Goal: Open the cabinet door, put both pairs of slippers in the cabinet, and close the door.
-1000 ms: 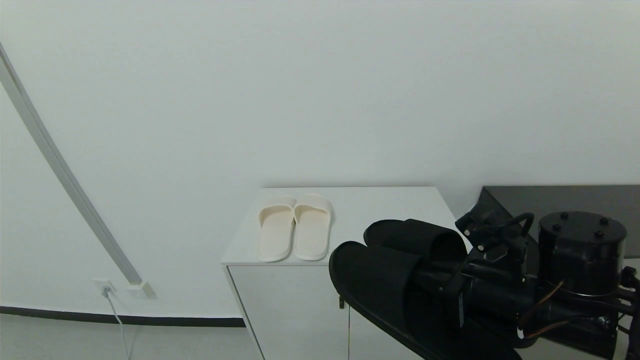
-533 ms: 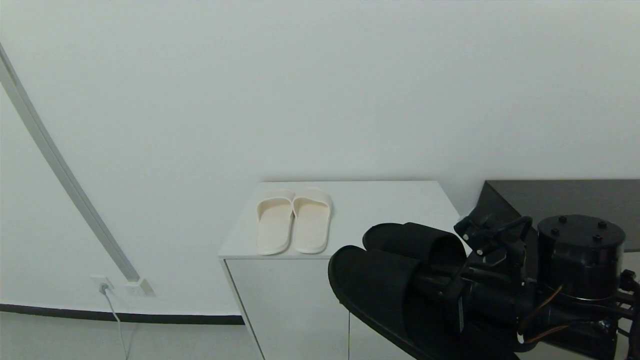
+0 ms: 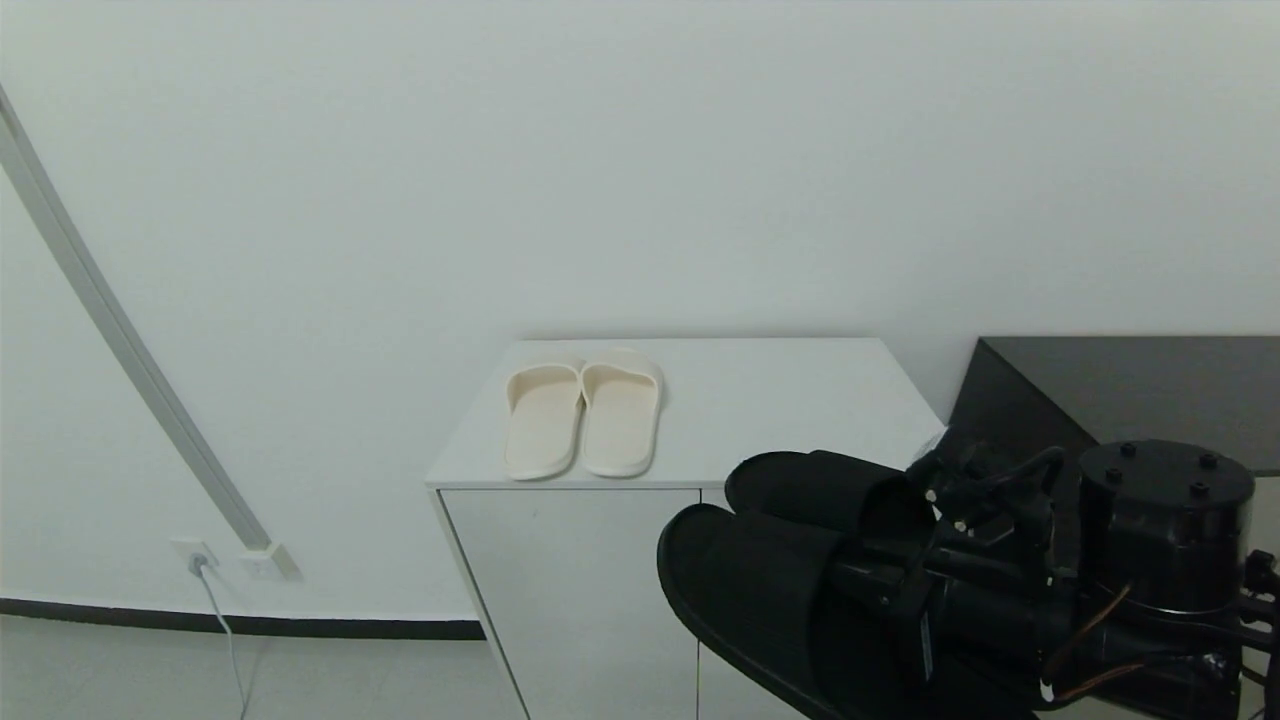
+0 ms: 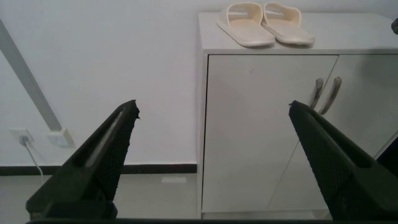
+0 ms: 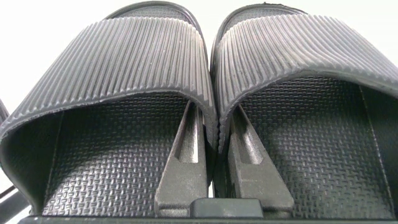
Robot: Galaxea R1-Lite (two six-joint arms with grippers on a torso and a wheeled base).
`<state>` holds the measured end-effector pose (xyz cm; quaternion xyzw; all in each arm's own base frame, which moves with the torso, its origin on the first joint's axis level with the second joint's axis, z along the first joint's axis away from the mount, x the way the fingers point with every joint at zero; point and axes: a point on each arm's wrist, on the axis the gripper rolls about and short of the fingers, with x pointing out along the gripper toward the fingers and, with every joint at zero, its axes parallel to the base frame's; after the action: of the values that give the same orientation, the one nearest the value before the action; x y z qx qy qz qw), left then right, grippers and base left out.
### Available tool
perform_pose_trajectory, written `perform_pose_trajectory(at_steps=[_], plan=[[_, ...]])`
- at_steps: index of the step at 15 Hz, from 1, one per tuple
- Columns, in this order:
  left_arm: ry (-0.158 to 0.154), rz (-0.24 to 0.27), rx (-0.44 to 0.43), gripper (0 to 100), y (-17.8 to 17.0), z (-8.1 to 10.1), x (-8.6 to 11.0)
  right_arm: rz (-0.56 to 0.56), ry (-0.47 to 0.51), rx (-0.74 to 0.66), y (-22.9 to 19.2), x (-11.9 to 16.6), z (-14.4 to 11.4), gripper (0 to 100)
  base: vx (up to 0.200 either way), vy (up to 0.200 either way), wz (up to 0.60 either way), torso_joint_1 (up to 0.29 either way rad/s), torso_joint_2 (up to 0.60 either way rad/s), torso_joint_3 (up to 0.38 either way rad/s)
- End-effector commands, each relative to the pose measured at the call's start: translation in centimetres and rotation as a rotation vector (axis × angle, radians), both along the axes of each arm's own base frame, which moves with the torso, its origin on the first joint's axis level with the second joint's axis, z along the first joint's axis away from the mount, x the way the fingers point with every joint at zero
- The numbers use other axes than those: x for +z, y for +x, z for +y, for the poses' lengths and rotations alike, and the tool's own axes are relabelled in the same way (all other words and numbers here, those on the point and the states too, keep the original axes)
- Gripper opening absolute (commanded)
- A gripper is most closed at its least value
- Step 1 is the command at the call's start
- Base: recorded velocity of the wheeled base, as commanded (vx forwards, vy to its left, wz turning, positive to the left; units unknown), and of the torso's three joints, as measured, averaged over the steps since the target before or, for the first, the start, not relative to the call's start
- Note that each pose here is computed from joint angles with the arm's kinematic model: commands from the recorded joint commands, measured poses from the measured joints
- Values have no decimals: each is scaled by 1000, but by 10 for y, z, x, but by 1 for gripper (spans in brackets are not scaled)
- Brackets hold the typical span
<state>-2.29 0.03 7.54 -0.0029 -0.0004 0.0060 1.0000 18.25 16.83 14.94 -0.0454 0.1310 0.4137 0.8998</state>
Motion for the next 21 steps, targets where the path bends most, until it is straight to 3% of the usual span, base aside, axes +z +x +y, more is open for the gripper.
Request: perform_pose_trajectory(at_steps=[1, 21], plan=[[0, 1, 0, 100, 0, 0, 0, 2, -2, 3, -1, -1, 0, 0, 0, 0, 0, -154, 393, 207], [0, 1, 2, 100, 0, 0, 0, 66, -73, 59, -4, -26, 3, 0, 0, 0, 0, -192, 507, 311]])
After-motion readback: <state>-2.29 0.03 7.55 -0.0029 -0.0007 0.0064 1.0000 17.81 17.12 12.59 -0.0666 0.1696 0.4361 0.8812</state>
